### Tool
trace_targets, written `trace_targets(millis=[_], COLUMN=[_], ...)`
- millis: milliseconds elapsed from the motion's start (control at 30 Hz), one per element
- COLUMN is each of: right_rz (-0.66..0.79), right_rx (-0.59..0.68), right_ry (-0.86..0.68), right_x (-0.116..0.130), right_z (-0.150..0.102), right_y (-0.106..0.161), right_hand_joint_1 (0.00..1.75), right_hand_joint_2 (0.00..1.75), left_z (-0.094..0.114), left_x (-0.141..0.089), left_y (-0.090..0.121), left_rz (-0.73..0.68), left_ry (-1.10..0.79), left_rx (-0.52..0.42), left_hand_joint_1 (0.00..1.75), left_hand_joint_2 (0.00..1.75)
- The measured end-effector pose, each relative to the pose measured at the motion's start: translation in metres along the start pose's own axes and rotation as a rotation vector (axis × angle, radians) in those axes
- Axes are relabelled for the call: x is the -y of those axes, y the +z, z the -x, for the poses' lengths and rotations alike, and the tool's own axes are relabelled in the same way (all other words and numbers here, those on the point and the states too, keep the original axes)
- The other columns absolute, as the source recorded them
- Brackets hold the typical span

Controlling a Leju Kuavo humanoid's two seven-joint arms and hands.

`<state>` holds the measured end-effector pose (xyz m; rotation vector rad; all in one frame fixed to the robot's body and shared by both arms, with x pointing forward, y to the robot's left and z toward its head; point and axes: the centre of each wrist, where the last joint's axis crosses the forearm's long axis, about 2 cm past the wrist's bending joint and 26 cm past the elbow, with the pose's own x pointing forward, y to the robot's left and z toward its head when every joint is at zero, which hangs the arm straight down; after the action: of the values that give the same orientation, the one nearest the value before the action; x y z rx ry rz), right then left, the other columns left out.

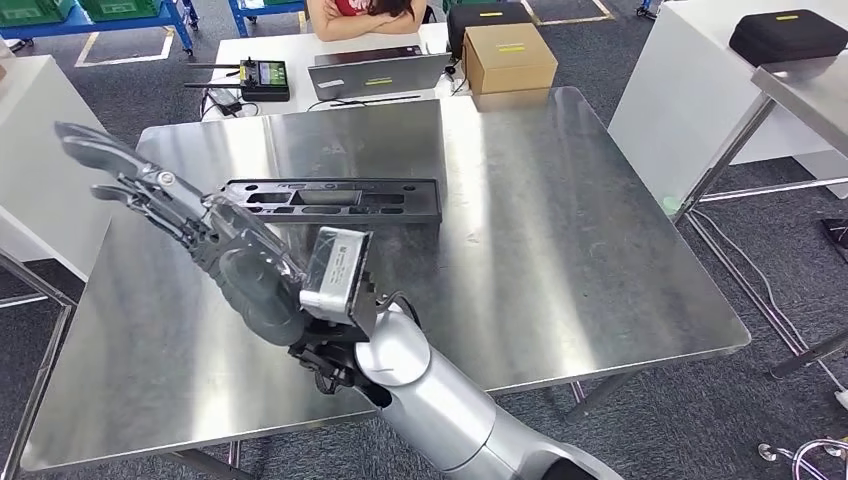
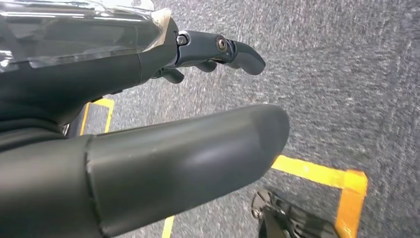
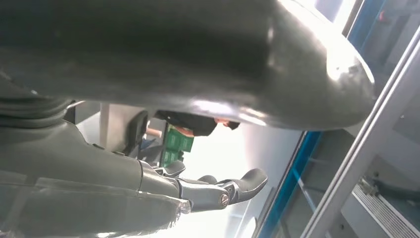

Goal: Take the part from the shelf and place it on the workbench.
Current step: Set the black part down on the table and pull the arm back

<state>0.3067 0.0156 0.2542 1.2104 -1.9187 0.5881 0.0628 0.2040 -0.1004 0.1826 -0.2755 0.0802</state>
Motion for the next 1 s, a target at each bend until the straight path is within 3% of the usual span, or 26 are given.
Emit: trace_targets(millis=[367,633,1000], right_rz=[0.090,0.211,0.253], right_rx=[-0.009,0.018,0.005], right_ry=[0.072,0.170,0.191], right_x=[0.027,0.077,0.090], right_z=[-0.012,-0.022,-0.022], right_y=[0.003,0.033,0.050], right_hand_joint_1=[0.00,0.00,0.00], right_hand_joint_2=[0.00,0.00,0.00], left_z=[-0.002,-0.004,-0.007], left_x=[0.001,-0.001,-0.006], left_y=[0.000,-0.002,-0.004], left_rz=[0.054,0.165,0.170], left_ry=[-0.055,-0.169,-0.199], left_rx=[0.070,0.172,0.189], left_hand_joint_1=[0.00,0.00,0.00], left_hand_joint_2=[0.00,0.00,0.00])
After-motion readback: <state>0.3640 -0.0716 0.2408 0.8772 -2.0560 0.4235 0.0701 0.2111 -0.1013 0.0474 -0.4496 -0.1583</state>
